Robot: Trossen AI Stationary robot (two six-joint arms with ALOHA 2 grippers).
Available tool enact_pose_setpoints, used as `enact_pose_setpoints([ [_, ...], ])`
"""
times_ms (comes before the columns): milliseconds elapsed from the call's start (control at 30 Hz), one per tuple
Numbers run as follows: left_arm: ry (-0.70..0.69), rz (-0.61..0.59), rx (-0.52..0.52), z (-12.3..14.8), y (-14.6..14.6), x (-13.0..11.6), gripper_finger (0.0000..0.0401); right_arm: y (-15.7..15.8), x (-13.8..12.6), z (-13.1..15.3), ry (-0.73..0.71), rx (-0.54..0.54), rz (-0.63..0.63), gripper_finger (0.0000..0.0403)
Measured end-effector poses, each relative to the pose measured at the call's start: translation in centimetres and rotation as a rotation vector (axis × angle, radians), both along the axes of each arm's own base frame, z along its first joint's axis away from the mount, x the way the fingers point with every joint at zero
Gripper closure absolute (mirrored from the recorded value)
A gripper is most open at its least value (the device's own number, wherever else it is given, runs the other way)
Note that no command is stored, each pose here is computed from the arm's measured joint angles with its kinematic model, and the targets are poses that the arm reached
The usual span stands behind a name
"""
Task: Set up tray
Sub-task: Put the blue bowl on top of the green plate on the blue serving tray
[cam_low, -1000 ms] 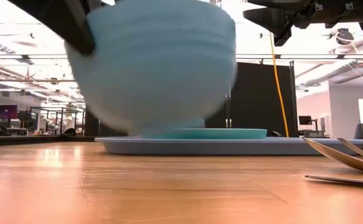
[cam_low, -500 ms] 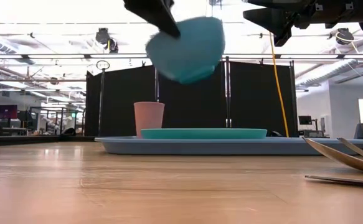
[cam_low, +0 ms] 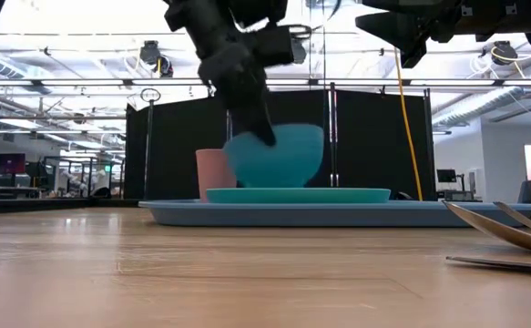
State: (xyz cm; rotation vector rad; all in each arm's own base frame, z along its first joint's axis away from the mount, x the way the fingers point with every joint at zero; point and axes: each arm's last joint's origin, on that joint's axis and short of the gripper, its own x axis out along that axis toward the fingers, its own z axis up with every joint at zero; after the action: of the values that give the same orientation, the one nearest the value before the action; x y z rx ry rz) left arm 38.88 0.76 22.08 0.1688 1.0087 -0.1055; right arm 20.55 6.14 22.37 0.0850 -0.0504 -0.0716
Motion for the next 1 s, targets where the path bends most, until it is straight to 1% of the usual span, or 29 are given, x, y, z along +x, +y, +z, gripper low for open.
enact_pose_setpoints([
  [200, 0.026, 0.004, 0.006, -0.8, 0.0, 0.2, 0.0393, 0.0, 0.0, 0.0, 0.001, 0.0, 0.0, 0.0236],
  [333, -0.01, -0.001, -0.002, -0.6, 0.0, 0.5, 0.0393, -0.1, 0.0, 0.0, 0.001, -0.002, -0.004, 0.0236],
  [633, 0.014, -0.007, -0.016, -1.5, 0.0, 0.7, 0.0393, -0.1, 0.0, -0.1, 0.012, -0.002, -0.007, 0.0236],
  [733, -0.019, -0.017, -0.03, -1.2, 0.0, 1.0, 0.0389, -0.2, 0.1, -0.1, 0.013, -0.003, -0.007, 0.0236],
  [1000, -0.016, -0.018, -0.032, -1.3, 0.0, 0.9, 0.0388, -0.3, 0.1, -0.2, 0.021, 0.001, -0.012, 0.0236],
])
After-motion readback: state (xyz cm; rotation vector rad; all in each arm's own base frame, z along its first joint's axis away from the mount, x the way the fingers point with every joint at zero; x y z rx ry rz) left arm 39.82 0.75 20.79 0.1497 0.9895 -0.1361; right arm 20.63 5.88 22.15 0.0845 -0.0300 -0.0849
